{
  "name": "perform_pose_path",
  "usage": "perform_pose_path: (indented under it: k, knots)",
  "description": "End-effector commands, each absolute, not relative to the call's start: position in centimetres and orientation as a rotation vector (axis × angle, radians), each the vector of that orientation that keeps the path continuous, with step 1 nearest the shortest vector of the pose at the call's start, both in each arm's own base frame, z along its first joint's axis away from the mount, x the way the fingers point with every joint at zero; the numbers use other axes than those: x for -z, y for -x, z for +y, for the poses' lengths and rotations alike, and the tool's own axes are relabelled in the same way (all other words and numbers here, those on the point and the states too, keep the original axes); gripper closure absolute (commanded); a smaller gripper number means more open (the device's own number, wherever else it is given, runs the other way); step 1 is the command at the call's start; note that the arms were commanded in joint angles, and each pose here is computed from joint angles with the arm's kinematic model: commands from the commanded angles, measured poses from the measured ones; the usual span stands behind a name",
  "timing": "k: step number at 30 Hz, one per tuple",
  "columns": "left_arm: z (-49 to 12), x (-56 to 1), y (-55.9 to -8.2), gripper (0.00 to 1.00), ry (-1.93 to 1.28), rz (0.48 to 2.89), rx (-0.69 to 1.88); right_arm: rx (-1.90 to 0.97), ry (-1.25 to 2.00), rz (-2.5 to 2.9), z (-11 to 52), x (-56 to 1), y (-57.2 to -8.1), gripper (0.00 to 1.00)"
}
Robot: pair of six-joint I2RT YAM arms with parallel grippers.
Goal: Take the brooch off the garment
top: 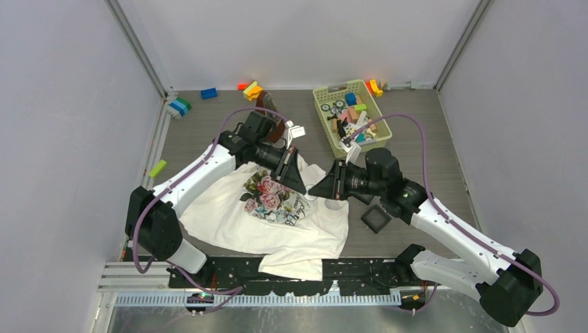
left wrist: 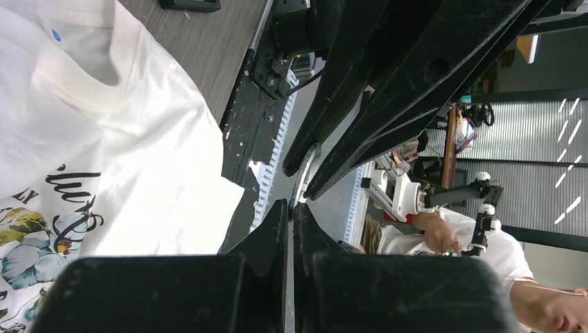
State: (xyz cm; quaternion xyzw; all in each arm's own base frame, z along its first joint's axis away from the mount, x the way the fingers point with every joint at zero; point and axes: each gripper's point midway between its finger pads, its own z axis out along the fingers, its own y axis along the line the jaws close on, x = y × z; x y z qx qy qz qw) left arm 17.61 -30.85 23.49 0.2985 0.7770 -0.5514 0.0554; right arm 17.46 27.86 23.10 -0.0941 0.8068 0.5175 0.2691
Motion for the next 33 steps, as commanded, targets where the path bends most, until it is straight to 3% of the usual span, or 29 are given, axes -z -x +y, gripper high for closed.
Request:
perform_pose_path:
  k: [1,8,17,21,23,27,29,33]
  knots:
    - [-31.6,-26.4,-17.7,1.00,-0.881,2.246,1.756,-1.407,0.311,2.096,28.1,-25.1,-17.5,0.82]
    - [-32.6,-28.4,-18.0,1.00,-0.756,2.141,1.900,-1.393,0.303,2.085,28.1,-25.0,-17.9,0.83]
    - [-33.0,-28.8,-18.6,1.00,-0.703,2.115,1.909,-1.394,0.292,2.078,28.1,-25.1,-18.0,0.83]
    - [-32.7,-27.4,-19.0,1.00,-0.705,2.187,1.813,-1.402,0.287,2.078,28.1,-25.3,-17.9,0.78]
    - [-32.6,-26.5,-19.5,1.00,-0.687,2.228,1.752,-1.401,0.282,2.081,28.0,-25.3,-17.9,0.73]
    - [-32.0,-24.1,-20.6,1.00,-0.659,2.335,1.581,-1.362,0.238,2.091,27.6,-25.1,-18.3,0.45]
    - [-31.5,-22.9,-21.0,1.00,-0.646,2.388,1.488,-1.334,0.213,2.095,27.2,-25.0,-18.5,0.36]
    - [-30.8,-20.8,-21.6,1.00,-0.632,2.451,1.338,-1.250,0.146,2.118,26.0,-24.5,-19.3,0.27]
